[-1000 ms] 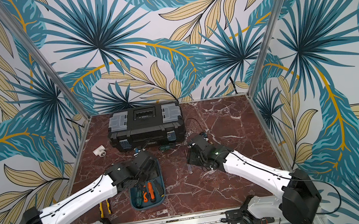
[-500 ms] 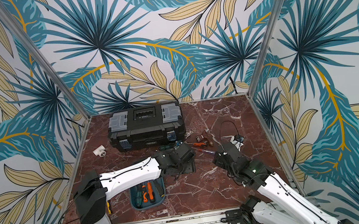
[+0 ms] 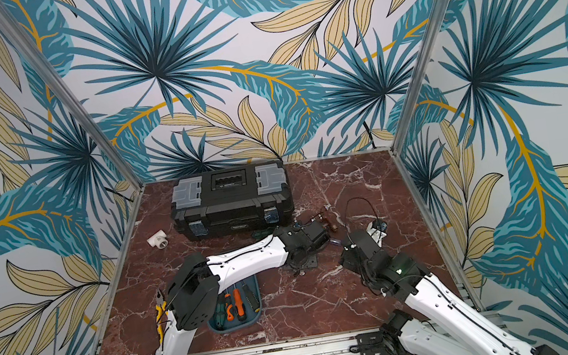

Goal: Put the screwdriver on the desktop into the storage box
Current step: Pick up the screwdriver from the center of the board.

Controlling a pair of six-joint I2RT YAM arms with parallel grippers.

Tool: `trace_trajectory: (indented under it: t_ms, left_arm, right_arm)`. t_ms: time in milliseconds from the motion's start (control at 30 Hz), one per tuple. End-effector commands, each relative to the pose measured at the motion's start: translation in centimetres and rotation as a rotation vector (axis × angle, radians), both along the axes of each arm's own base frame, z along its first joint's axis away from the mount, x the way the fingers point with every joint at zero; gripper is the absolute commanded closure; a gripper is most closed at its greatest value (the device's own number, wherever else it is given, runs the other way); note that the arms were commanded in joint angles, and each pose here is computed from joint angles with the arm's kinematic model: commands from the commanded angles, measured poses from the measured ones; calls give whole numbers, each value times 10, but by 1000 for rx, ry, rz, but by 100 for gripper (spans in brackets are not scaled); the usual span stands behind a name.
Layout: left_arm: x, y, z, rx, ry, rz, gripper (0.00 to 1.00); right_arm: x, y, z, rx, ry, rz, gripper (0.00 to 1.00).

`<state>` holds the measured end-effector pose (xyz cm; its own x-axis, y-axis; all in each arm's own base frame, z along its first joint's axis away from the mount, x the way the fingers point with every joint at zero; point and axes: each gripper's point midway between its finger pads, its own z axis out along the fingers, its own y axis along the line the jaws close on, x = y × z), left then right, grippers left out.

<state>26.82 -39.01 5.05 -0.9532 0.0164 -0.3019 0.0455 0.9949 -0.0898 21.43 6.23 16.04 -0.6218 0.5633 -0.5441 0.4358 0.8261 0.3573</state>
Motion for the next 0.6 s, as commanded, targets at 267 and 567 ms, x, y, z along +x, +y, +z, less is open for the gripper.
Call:
trace_trajectory:
  t_ms: [267,567]
  left_arm:
    - [13,-4,-21,9,31,30,55]
    - [16,2,-17,17,31,21,86]
  right_arm:
    - [-7,-3,-4,0,31,-14,31]
    - [-6,-2,-6,-5,45,-15,31]
